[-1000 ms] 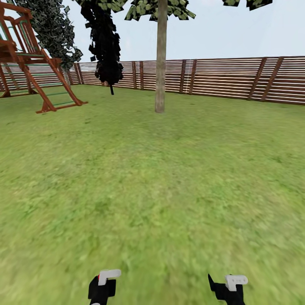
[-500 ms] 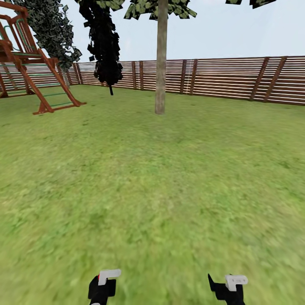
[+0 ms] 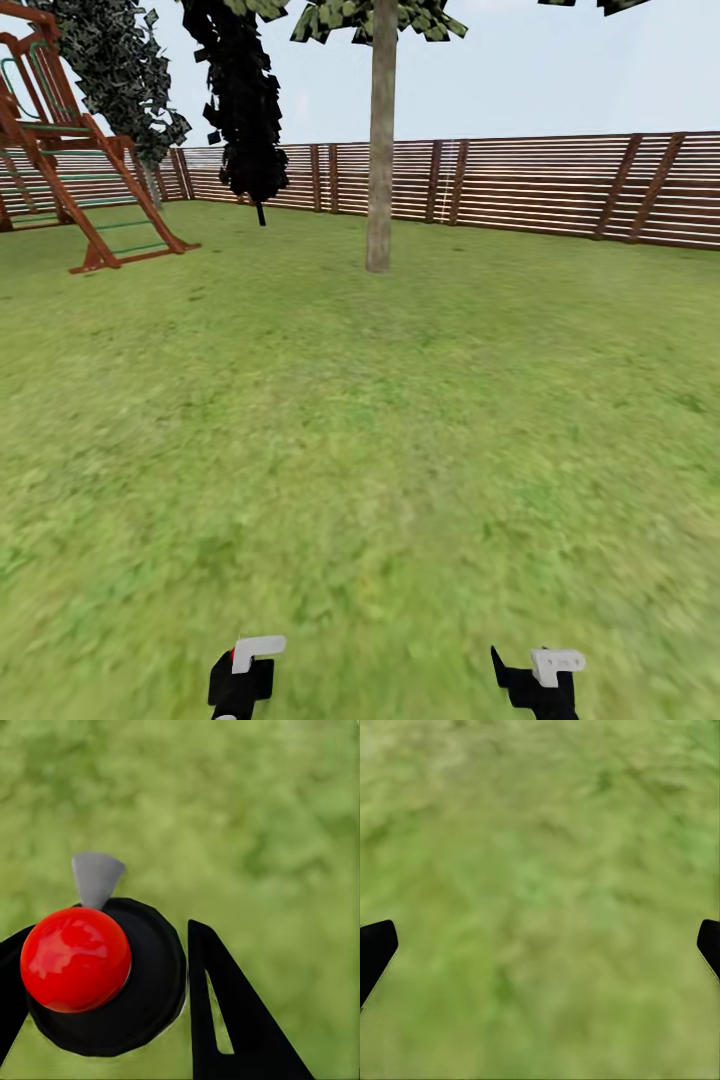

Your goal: In the garden, pick up the pesticide atomizer on the floor and spray pesticide onto both trees until each tree trunk is fully covered.

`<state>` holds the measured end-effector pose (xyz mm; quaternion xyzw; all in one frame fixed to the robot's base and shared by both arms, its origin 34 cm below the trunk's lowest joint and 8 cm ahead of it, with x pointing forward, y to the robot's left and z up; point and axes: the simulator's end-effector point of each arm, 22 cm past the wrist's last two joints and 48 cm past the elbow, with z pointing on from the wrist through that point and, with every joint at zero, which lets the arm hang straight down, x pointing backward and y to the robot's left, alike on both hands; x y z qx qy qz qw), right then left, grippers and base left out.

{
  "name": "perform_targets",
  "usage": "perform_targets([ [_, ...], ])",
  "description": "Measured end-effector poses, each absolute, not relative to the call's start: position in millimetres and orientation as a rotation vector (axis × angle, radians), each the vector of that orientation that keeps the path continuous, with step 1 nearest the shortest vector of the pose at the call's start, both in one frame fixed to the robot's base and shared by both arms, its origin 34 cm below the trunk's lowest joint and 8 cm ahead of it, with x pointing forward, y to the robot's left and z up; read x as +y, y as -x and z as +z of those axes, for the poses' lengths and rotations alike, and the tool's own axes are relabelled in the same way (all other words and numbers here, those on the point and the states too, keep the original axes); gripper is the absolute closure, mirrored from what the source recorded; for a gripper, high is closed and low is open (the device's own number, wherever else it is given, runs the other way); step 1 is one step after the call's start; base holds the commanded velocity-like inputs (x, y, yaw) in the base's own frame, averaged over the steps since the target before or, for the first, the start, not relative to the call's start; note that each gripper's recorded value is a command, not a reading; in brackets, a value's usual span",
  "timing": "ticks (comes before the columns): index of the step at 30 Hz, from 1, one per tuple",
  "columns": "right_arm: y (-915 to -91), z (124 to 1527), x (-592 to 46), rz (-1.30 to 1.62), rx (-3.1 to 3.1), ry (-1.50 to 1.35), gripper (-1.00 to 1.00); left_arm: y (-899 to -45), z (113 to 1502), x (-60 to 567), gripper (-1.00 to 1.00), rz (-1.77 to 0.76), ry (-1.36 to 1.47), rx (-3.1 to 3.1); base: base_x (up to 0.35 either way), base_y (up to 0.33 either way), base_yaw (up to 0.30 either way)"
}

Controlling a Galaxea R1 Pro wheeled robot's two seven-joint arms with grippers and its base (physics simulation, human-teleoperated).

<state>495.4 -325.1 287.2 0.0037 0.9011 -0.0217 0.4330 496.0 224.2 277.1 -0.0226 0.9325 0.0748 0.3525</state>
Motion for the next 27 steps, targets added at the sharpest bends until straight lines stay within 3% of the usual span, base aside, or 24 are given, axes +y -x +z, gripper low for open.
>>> perform_targets([
  [27,-498.5,291.6,-324.6,-0.052,2.234,-0.009,-1.0,-499.6,281.7,224.4,1.0,0.193,0.06,2.401,0.339,0.0,0.0],
])
